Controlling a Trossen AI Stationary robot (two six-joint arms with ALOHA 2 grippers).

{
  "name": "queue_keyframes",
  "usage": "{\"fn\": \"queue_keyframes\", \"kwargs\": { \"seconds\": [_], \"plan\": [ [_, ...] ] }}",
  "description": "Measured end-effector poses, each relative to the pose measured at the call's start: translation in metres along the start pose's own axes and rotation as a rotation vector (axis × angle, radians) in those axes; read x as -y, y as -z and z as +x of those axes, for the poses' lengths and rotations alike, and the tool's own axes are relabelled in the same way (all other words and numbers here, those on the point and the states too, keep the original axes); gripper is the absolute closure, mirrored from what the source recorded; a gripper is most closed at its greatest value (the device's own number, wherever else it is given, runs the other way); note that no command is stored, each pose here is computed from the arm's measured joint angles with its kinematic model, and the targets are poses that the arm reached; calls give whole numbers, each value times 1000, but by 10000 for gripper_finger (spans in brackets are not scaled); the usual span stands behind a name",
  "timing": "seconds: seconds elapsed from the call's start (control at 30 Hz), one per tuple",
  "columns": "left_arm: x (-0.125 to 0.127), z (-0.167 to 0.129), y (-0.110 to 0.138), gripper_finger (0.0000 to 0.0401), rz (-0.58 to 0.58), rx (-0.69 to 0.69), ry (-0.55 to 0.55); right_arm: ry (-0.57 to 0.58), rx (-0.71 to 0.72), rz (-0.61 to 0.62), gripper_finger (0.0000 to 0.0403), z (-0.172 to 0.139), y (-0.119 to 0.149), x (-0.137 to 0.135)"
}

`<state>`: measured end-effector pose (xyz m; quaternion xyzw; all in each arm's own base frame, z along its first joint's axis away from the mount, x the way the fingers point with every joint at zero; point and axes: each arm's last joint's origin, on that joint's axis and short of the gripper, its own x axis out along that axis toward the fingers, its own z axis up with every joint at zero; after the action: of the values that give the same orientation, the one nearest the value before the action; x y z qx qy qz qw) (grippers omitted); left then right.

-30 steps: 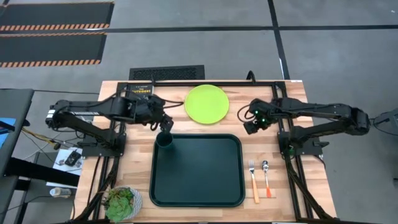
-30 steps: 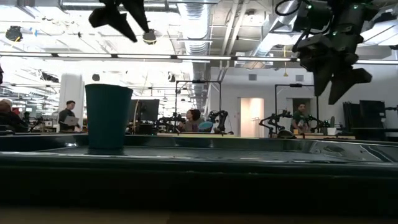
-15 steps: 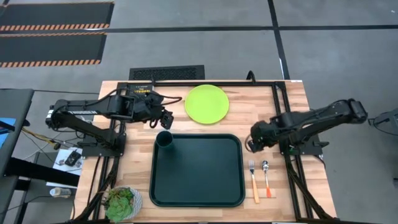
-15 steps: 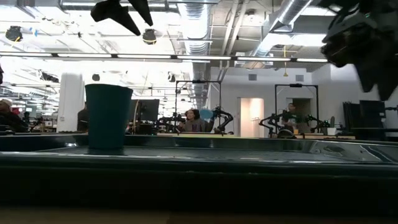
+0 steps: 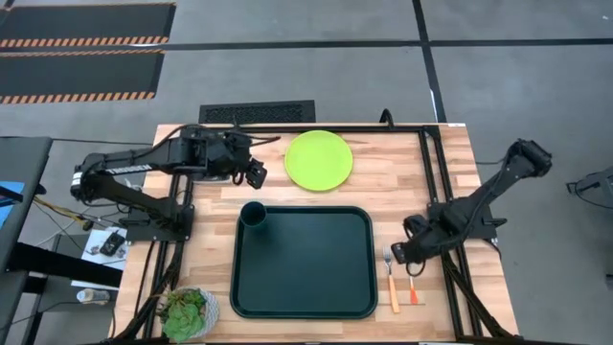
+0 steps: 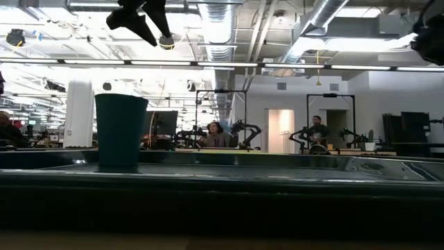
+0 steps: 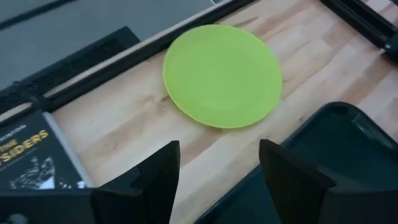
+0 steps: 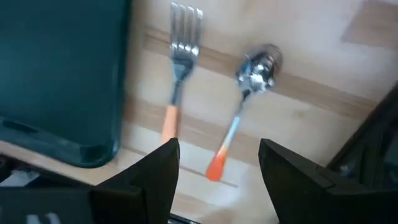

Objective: Pick and place plate/cup/fork/spoon on tray
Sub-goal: Put the green plate on the black serving tray

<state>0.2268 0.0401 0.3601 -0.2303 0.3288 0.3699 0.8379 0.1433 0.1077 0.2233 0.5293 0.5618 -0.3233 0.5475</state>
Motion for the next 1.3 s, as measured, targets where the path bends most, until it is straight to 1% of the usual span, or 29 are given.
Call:
{"fn": "queue_keyframes", "kwargs": {
  "seconds": [0.1,0.2,0.3,0.4,0.53,0.67,0.77,0.9,1.03,1.17,1.3],
  "plan": [
    [-5,4,-5,195,11,-36,49,-19,39,25,159,8,1,-7],
    [-10,7,-10,195,17,-65,84,-64,67,46,159,13,-7,-18],
    [-15,9,-13,195,25,-85,106,-54,88,55,159,18,-17,-25],
    [-18,11,-15,195,34,-101,125,1,47,38,159,25,-22,-28],
    [-20,11,-16,195,45,-104,127,47,-29,-9,159,32,-19,-30],
    [-23,13,-18,195,56,-93,122,41,-38,-5,159,38,-18,-34],
    [-27,14,-20,195,52,-89,111,2,-9,31,159,37,-29,-40],
    [-30,15,-22,195,53,-86,101,-96,109,91,159,27,-63,-47],
    [-33,16,-23,195,73,-87,95,-160,210,134,159,14,-111,-48],
    [-34,16,-24,195,76,-94,100,-236,314,128,159,3,-161,-46],
    [-35,16,-24,195,77,-82,79,-260,398,195,159,1,-206,-37]
  ]
}}
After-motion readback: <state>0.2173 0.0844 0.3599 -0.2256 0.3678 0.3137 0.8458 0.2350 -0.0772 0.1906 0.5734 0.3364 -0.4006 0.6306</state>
